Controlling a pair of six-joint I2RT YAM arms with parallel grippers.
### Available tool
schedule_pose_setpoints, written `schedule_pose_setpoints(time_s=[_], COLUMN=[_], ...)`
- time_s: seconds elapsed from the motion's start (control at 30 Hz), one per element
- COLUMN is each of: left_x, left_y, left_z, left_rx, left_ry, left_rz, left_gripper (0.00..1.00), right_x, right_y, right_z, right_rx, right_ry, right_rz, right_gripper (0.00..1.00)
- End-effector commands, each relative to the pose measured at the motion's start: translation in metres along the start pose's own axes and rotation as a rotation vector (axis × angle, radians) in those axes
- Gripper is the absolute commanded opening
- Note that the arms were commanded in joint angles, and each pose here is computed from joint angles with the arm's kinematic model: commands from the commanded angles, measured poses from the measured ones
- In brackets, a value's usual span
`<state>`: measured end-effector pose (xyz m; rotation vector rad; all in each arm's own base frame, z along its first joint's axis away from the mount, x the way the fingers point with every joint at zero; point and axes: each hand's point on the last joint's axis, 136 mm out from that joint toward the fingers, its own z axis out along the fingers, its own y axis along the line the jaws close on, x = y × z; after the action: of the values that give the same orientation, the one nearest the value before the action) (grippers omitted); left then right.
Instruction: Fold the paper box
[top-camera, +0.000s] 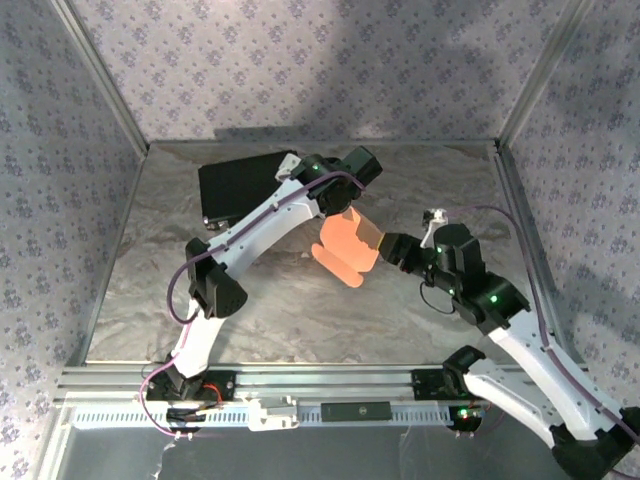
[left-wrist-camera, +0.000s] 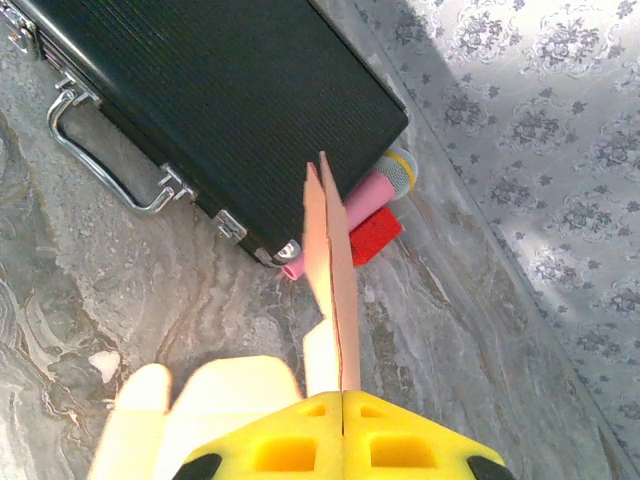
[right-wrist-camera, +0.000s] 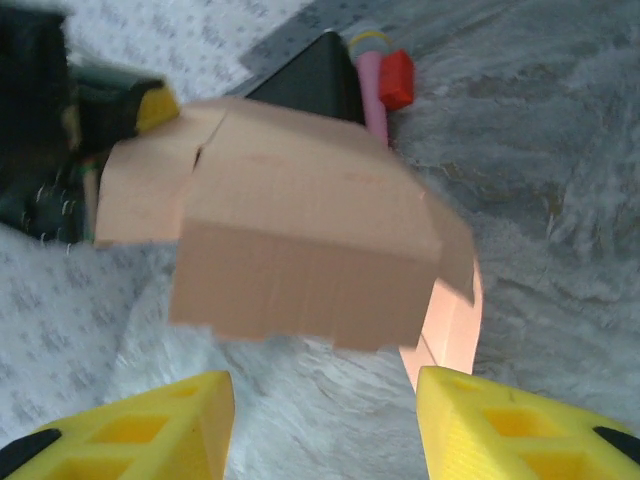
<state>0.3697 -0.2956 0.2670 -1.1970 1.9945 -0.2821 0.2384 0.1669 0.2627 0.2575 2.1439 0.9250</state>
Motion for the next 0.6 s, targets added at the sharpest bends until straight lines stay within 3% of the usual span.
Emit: schedule_pose_setpoints(time_s=[0.0, 0.07, 0.13, 0.2, 0.27, 0.43, 0.5, 0.57], left_x=[-0.071, -0.07, -0.068, -0.067, -0.067, -0.063, -0.059, -0.053], left_y=[0.049, 0.047, 0.046, 0.045, 0.048, 0.052, 0.052, 0.052], left_z=[-0.027, -0.03, -0.029, -0.028, -0.027, -0.022, -0.018, -0.011], left_rx=[-0.127, -0.096, -0.069, -0.046, -0.04, -0.034, -0.009, 0.017], left_ry=[-0.31, -0.301, -0.291, -0.283, -0.286, -0.281, -0.269, -0.251], left_rz=[0.111, 0.083, 0.071, 0.06, 0.054, 0.036, 0.016, 0.023], left_gripper=[0.0, 0.0, 0.0, 0.0, 0.0, 0.0, 0.0, 0.0], right_x=[0.0, 0.001, -0.001, -0.001, 0.011, 0.039, 0.043, 0.036], right_y=[0.021, 0.038, 0.058, 0.07, 0.059, 0.056, 0.059, 0.061], right_z=[0.009, 0.012, 0.006, -0.003, -0.006, 0.016, 0.02, 0.016], right_rx=[-0.132, -0.242, -0.318, -0.295, -0.182, -0.324, -0.318, -0.279], right_ry=[-0.006, -0.044, -0.1, -0.13, -0.117, -0.074, -0.072, -0.106], right_rz=[0.364, 0.53, 0.58, 0.537, 0.578, 0.94, 0.934, 0.775], right_gripper=[0.58, 0.68, 0.73, 0.74, 0.81, 0.83, 0.84, 0.78])
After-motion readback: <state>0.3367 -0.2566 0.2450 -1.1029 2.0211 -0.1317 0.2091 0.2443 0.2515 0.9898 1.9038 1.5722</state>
